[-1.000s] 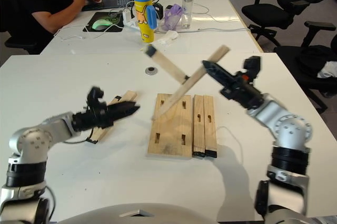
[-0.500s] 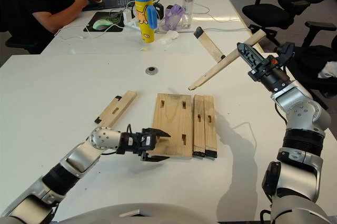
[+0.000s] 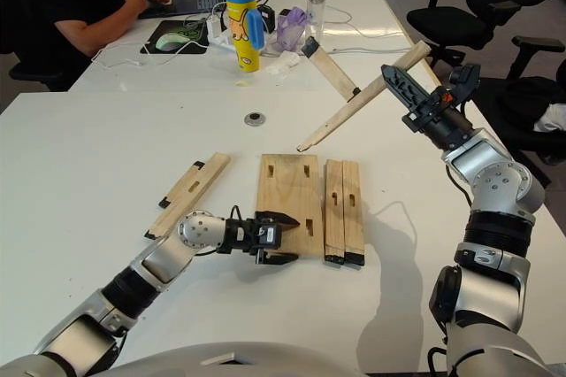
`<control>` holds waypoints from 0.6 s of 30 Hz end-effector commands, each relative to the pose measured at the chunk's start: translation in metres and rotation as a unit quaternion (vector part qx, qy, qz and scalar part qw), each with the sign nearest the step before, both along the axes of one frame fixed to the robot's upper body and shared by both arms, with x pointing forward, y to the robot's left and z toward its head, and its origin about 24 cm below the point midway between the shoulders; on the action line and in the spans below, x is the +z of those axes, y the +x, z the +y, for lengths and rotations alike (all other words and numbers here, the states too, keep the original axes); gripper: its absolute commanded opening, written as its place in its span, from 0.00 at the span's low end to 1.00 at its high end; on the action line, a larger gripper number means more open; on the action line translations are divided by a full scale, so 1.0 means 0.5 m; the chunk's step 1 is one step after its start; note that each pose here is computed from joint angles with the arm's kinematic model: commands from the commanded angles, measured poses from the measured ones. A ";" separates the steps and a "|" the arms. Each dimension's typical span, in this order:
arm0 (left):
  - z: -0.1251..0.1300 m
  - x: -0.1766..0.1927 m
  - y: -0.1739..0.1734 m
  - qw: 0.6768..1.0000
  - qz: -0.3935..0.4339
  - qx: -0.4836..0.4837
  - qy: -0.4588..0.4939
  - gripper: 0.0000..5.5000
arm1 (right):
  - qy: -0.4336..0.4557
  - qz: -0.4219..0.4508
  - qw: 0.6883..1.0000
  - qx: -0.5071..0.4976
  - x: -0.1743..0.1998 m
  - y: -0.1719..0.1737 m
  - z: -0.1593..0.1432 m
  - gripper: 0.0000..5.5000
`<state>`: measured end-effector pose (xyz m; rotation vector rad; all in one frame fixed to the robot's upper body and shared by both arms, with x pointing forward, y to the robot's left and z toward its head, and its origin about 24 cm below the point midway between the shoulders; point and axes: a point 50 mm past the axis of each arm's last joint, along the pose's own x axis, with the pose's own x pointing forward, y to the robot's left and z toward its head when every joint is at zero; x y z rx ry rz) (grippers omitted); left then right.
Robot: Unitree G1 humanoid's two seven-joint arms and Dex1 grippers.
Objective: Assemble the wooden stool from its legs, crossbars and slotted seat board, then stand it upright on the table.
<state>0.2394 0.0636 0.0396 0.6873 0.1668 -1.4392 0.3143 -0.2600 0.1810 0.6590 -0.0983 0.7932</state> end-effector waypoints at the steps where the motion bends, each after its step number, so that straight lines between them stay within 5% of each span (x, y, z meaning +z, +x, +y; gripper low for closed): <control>1: 0.093 -0.077 -0.017 0.988 0.088 0.080 0.100 0.65 | 0.000 -0.038 0.998 0.041 0.027 -0.009 0.015 0.39; 5: 0.140 -0.091 -0.034 0.981 0.122 0.101 0.110 0.65 | -0.062 -0.056 0.995 0.047 0.015 -0.008 0.041 0.39; 9: 0.174 -0.096 -0.043 0.978 0.136 0.100 0.125 0.65 | -0.031 -0.062 0.989 0.129 0.012 -0.034 0.061 0.39; 18: 0.154 -0.096 -0.049 0.979 0.154 0.087 0.103 0.65 | -0.040 -0.049 0.970 0.233 -0.031 -0.045 0.103 0.39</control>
